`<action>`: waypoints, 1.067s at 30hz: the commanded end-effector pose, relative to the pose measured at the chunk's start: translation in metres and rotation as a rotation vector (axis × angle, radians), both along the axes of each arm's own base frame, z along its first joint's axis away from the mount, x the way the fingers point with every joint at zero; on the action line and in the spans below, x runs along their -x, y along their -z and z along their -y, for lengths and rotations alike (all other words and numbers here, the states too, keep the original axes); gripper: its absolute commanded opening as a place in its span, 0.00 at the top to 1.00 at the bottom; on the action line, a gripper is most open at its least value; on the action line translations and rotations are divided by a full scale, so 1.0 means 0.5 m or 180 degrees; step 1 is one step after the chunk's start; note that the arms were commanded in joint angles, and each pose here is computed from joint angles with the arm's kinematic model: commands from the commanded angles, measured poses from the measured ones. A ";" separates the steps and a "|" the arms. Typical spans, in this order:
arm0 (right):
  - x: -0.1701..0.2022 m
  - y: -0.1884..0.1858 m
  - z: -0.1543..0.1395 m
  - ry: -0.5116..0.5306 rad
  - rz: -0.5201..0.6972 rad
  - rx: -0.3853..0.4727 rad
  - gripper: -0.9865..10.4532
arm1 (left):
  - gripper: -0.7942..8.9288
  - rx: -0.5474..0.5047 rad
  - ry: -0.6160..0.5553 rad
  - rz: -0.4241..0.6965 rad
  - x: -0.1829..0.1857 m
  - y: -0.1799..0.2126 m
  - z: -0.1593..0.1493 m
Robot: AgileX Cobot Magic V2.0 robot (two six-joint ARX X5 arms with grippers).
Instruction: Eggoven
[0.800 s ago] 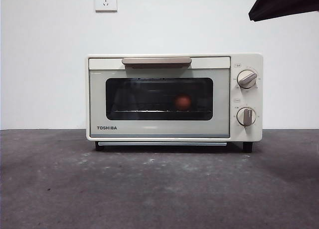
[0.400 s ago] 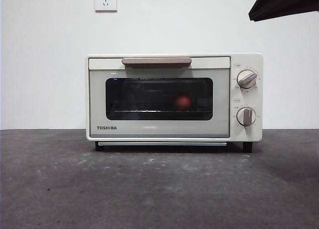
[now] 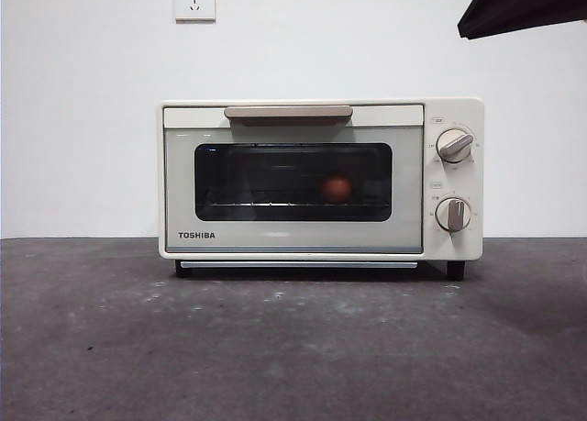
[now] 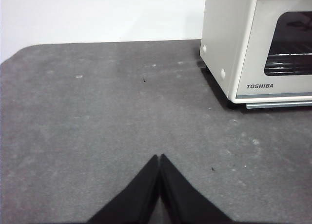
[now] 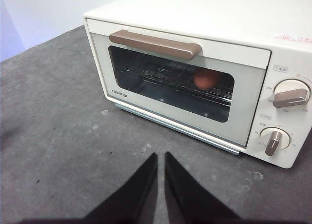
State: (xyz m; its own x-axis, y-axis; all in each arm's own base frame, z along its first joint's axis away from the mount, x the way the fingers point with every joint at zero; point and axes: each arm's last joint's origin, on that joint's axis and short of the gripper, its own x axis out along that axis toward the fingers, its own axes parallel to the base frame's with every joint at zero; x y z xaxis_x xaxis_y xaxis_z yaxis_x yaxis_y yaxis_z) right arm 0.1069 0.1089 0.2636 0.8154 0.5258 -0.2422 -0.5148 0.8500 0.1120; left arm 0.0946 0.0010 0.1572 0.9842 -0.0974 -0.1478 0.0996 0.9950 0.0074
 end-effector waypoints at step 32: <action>-0.014 -0.013 0.079 0.0464 0.0314 -0.0082 0.91 | 0.91 0.0193 -0.0044 -0.0167 0.000 0.017 -0.001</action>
State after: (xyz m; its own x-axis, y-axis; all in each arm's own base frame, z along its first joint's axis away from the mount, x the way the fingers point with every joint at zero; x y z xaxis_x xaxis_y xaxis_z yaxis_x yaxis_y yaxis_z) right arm 0.1120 0.0724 0.2742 0.9055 0.4010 -0.1389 -0.3886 0.9150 0.1085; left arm 0.0946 0.0010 0.1571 0.9842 -0.0974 -0.1482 0.0918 0.9948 -0.0439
